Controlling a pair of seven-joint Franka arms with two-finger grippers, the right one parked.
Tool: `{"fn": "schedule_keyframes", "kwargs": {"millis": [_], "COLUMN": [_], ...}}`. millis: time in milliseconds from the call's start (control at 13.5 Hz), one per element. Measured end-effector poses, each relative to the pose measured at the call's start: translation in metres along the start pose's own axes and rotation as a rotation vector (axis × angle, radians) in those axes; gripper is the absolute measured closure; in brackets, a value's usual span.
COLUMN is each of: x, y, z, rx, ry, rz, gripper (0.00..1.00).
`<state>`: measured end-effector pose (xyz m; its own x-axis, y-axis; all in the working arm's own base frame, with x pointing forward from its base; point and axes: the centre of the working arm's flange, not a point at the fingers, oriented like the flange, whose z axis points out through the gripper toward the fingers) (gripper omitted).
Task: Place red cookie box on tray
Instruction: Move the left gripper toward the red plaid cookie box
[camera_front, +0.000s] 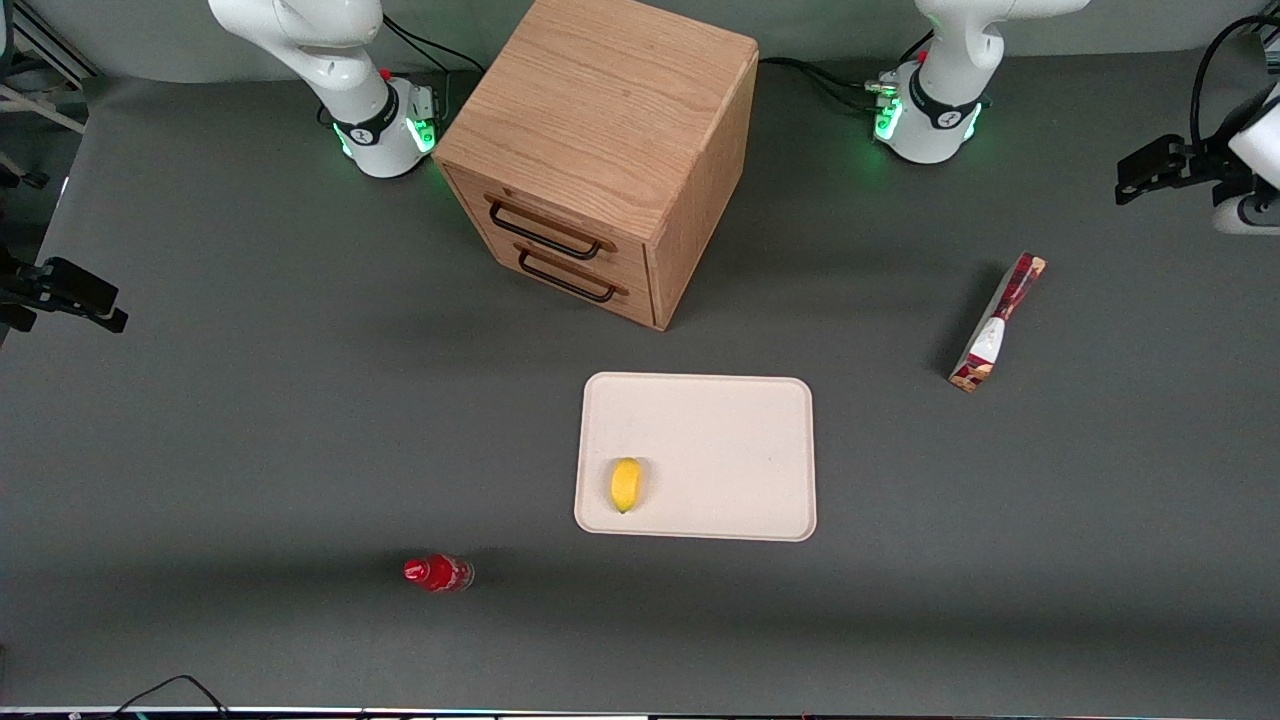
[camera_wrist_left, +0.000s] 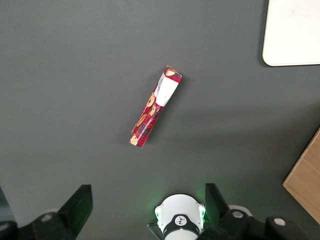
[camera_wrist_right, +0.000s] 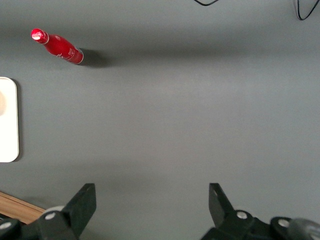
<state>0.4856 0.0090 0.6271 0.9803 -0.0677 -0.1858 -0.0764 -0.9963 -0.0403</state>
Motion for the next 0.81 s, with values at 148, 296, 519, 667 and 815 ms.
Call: {"fn": "schedule_keyframes", "kwargs": {"millis": [148, 296, 519, 667, 815], "x": [0.003, 0.003, 0.010, 0.031, 0.060], "y": [-0.002, -0.008, -0.042, -0.066, -0.068], "z": [0.004, 0.008, 0.030, 0.077, 0.154], "rx": [0.009, 0.007, -0.007, -0.030, -0.047], "ry": [-0.013, -0.031, -0.078, -0.123, -0.183], "rz": [0.001, 0.016, 0.071, 0.149, 0.231], "gripper": [0.00, 0.00, 0.00, 0.00, 0.00]}}
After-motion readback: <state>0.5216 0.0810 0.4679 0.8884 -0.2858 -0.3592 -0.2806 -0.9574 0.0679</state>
